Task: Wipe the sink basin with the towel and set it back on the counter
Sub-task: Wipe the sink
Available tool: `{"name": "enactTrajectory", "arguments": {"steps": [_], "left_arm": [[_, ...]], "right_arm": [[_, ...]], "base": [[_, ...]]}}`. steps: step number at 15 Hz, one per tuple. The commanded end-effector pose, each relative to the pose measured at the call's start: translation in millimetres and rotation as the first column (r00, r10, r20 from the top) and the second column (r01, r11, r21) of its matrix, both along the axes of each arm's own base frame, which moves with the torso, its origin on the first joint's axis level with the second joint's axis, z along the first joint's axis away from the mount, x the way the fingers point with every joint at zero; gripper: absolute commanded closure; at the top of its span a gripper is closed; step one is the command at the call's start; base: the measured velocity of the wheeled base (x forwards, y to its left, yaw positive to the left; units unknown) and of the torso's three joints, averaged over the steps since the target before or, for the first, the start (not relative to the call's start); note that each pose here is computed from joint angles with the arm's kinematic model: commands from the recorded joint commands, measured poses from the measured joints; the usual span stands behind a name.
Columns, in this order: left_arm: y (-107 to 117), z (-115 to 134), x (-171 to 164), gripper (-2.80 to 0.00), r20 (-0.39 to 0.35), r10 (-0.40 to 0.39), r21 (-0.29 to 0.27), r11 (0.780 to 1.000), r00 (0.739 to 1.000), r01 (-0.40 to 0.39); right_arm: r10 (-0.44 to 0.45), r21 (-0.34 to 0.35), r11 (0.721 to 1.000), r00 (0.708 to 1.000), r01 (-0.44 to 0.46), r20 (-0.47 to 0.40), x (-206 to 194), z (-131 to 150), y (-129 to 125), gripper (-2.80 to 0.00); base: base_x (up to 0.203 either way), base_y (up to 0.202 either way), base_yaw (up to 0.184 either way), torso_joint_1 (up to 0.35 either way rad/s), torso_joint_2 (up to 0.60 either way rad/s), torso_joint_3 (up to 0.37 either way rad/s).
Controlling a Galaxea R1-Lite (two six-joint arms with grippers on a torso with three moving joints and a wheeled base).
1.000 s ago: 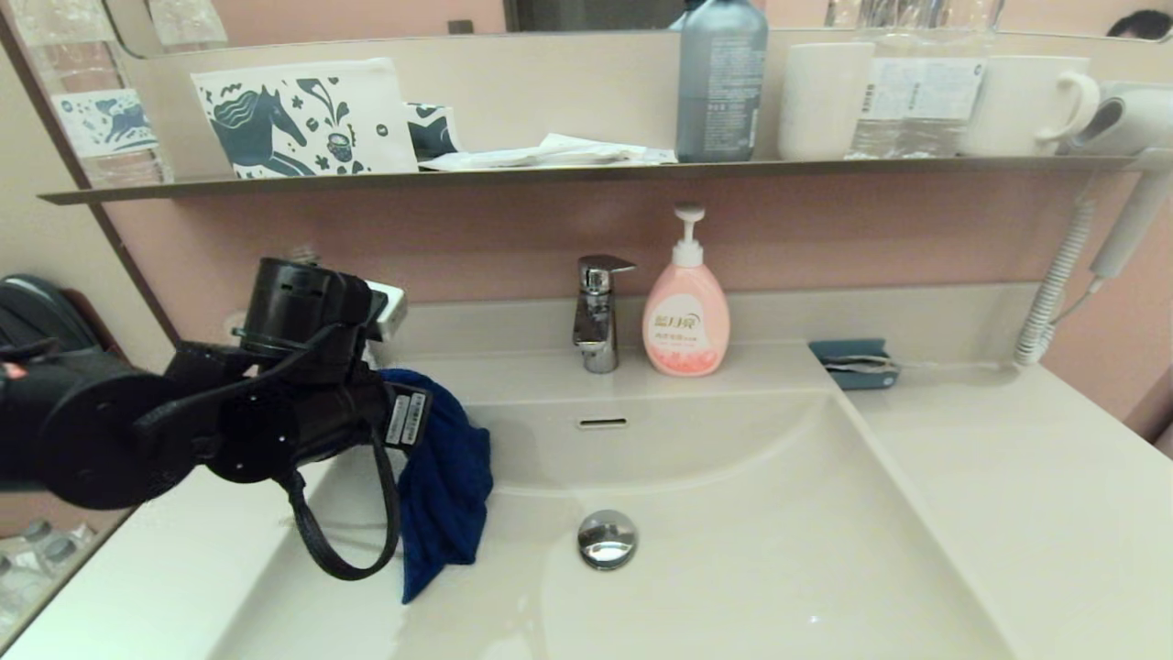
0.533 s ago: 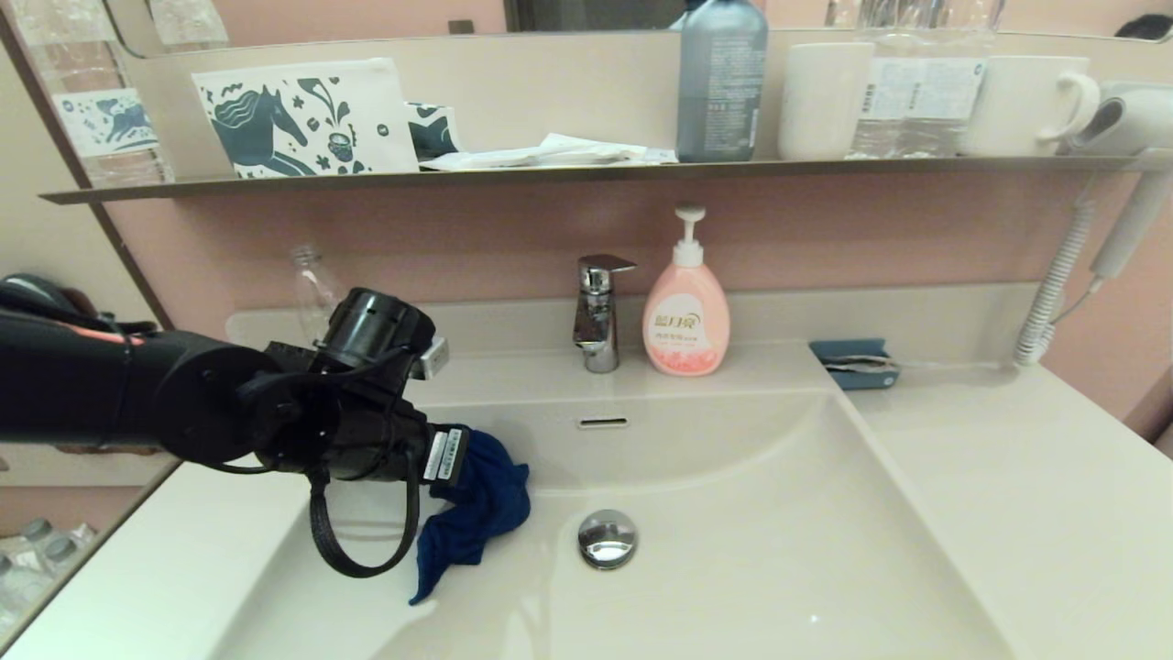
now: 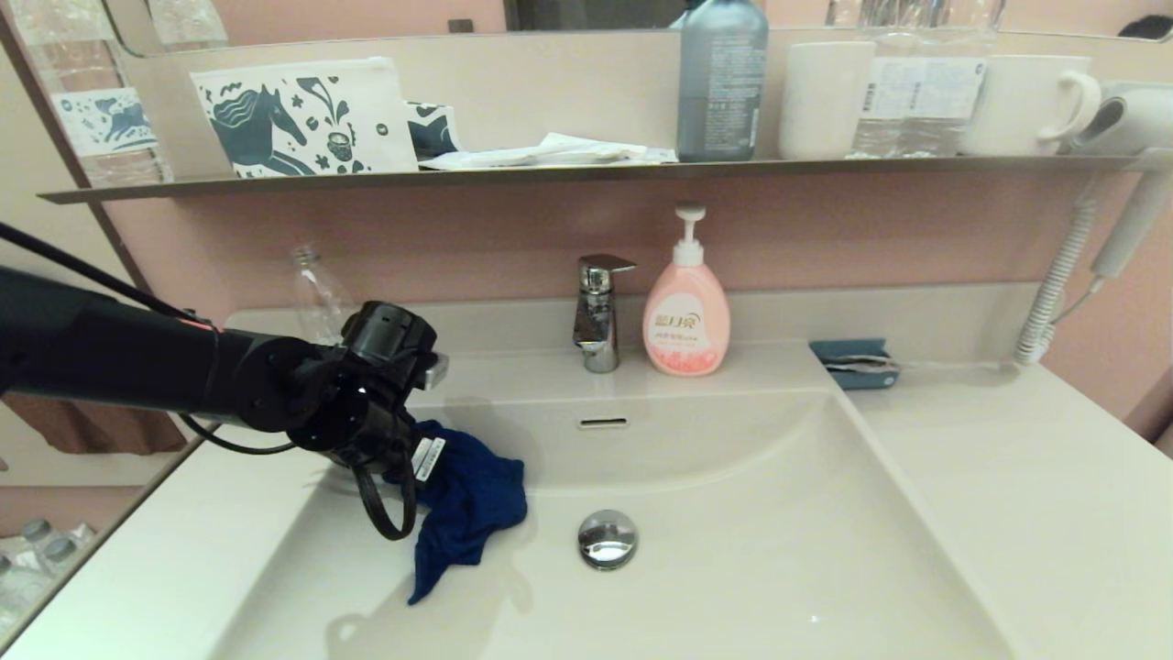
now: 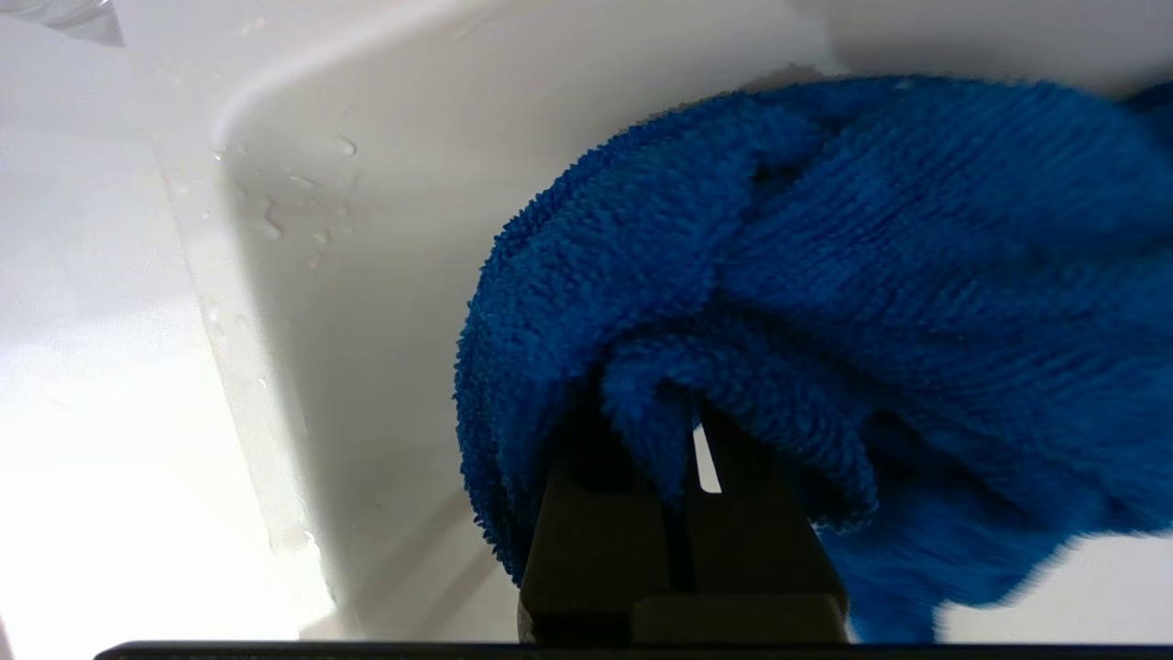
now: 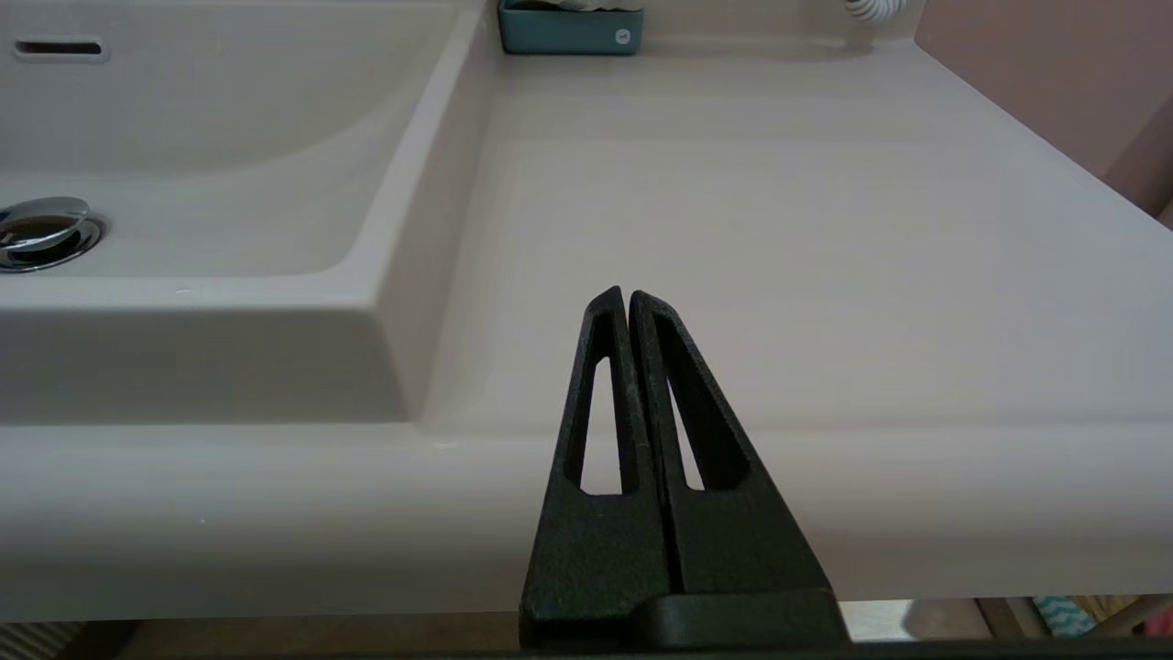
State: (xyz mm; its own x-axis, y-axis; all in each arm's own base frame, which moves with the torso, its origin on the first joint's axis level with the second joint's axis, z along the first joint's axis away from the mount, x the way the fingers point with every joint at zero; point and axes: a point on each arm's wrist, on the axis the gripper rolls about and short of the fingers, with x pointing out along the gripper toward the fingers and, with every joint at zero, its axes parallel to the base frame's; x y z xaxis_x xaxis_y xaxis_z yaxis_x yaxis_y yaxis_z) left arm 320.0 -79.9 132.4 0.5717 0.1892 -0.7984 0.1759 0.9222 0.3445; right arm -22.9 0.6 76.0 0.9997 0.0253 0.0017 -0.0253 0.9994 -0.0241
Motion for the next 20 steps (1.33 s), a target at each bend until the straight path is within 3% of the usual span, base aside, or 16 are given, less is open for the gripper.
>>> {"name": "enactTrajectory", "arguments": {"steps": [1, 4, 20], "left_arm": [[12.2, -6.5, 3.4, 0.00, -0.036, 0.001, 0.043, 0.999, 0.999, 0.000], [17.0, -7.3, -9.1, 0.00, -0.068, 0.019, 0.090, 0.996, 0.997, -0.013], [34.1, -32.7, -126.0, 0.00, -0.215, 0.068, 0.143, 0.989, 0.974, -0.037]], "right_arm": [[0.001, -0.001, 1.000, 1.000, -0.001, 0.000, 0.0, 0.0, 0.0, 0.00], [0.001, -0.001, 1.000, 1.000, -0.001, 0.000, 0.0, 0.0, 0.0, 0.00], [0.001, -0.001, 1.000, 1.000, -0.001, 0.000, 0.0, 0.0, 0.0, 0.00]], "base": [[0.000, 0.000, 0.000, 0.000, 0.00, 0.000], [0.000, 0.000, 0.000, 0.000, 0.00, 0.000], [0.000, 0.000, 0.000, 0.000, 0.00, 0.000]]}}
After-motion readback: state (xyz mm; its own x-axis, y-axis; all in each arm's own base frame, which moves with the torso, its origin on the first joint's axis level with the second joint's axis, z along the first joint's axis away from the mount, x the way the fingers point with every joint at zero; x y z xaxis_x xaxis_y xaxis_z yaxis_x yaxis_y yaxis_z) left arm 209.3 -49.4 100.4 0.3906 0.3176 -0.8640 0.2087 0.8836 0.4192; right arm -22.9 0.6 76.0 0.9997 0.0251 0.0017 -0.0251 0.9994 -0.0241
